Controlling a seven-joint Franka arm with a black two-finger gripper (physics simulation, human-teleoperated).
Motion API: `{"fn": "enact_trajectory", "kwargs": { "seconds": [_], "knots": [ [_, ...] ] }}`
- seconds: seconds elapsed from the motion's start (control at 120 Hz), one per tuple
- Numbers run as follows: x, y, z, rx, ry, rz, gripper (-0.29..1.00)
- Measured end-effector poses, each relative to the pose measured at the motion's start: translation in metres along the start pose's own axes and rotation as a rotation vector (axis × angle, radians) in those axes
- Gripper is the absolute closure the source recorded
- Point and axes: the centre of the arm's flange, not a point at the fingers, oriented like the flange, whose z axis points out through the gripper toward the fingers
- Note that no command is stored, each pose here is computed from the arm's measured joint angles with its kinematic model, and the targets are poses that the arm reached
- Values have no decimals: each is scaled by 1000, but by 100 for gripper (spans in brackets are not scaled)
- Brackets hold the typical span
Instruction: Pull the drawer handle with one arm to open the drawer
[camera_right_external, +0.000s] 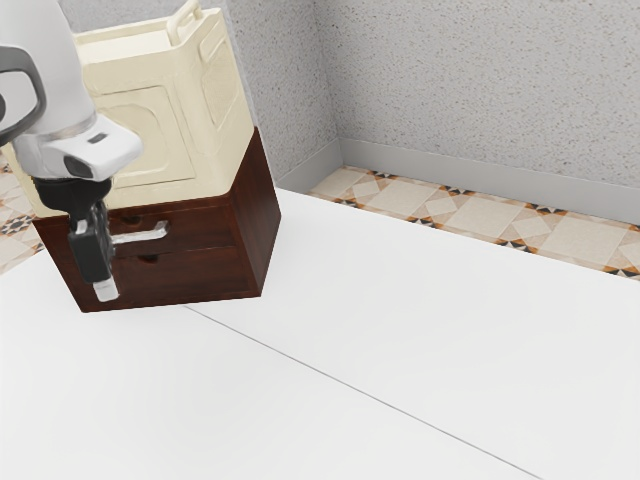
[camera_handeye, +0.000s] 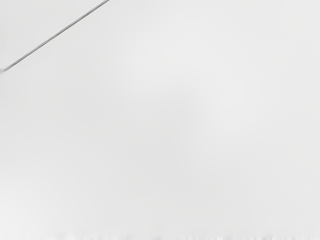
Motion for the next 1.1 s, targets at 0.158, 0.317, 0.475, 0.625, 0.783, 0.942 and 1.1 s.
{"fn": "enact_trajectory", "kwargs": {
  "seconds": [0.158,0.317,0.475,0.625,0.783,0.942,1.1],
  "knots": [
    [-3,-23,18,123,53,59,0],
    [-3,-50,31,237,88,122,8],
    [-10,-81,44,301,96,166,22],
    [-9,-101,57,340,84,215,28],
    [-14,-119,67,369,71,249,31],
    [-10,-134,80,388,61,293,32],
    [-7,-144,85,413,52,332,33]
  ]
}}
